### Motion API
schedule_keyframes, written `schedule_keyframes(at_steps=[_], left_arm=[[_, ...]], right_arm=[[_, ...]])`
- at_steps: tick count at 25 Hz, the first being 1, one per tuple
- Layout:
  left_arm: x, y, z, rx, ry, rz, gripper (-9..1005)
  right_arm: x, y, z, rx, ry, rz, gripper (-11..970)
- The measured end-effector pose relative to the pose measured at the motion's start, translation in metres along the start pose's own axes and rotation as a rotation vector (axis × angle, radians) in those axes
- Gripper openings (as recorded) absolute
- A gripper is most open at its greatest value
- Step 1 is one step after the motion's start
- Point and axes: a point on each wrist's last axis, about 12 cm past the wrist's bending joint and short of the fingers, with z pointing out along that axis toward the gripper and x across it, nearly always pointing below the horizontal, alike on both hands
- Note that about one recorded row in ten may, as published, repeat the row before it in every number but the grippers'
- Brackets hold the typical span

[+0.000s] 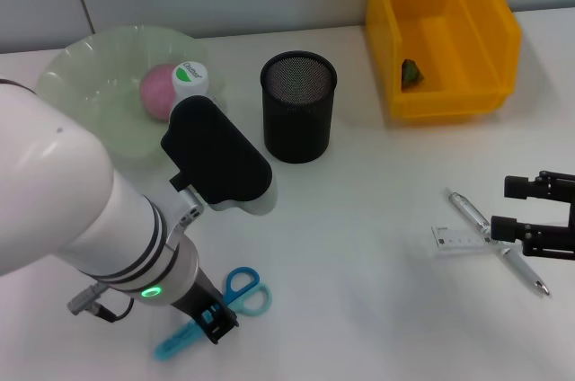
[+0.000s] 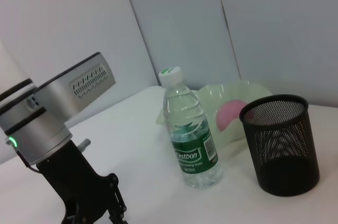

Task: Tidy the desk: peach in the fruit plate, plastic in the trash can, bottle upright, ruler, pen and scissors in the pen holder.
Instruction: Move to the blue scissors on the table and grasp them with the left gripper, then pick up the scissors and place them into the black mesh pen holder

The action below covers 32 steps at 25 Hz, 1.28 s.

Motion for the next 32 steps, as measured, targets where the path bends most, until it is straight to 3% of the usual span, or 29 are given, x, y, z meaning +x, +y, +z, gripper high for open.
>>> schedule_keyframes(at_steps=[7,13,17,19,21,24,26,29,32], left_arm=[[-0.005,-0.002,-0.006,-0.004,-0.017,0.017,245],[-0.023,-0.011,-0.031,-0.018,-0.145,0.078,245],[-0.039,-0.016,-0.051,-0.046,-0.271,0.128,246],[-0.053,-0.021,-0.068,-0.079,-0.426,0.183,246],[-0.057,-0.021,-0.072,-0.090,-0.476,0.198,246],[-0.073,-0.017,-0.088,-0.122,-0.674,0.220,247],[-0.075,-0.016,-0.089,-0.125,-0.708,0.218,250],[-0.087,-0.007,-0.091,-0.131,-0.899,0.181,253],[-0.091,-0.004,-0.087,-0.138,-0.977,0.175,257]], right_arm=[[-0.001,0.000,-0.002,0.000,-0.008,-0.001,738],[-0.002,0.000,-0.003,0.002,-0.006,-0.005,738],[-0.003,0.000,-0.003,0.004,-0.008,-0.003,738],[-0.003,-0.001,-0.004,0.009,-0.011,0.003,738],[-0.003,-0.001,-0.005,0.011,-0.011,0.004,738],[-0.003,-0.001,-0.005,0.012,-0.012,0.004,738],[-0.003,-0.001,-0.005,0.012,-0.012,0.004,738],[-0.003,-0.001,-0.005,0.013,-0.013,0.004,738],[-0.004,-0.001,-0.004,0.012,-0.013,0.003,738]])
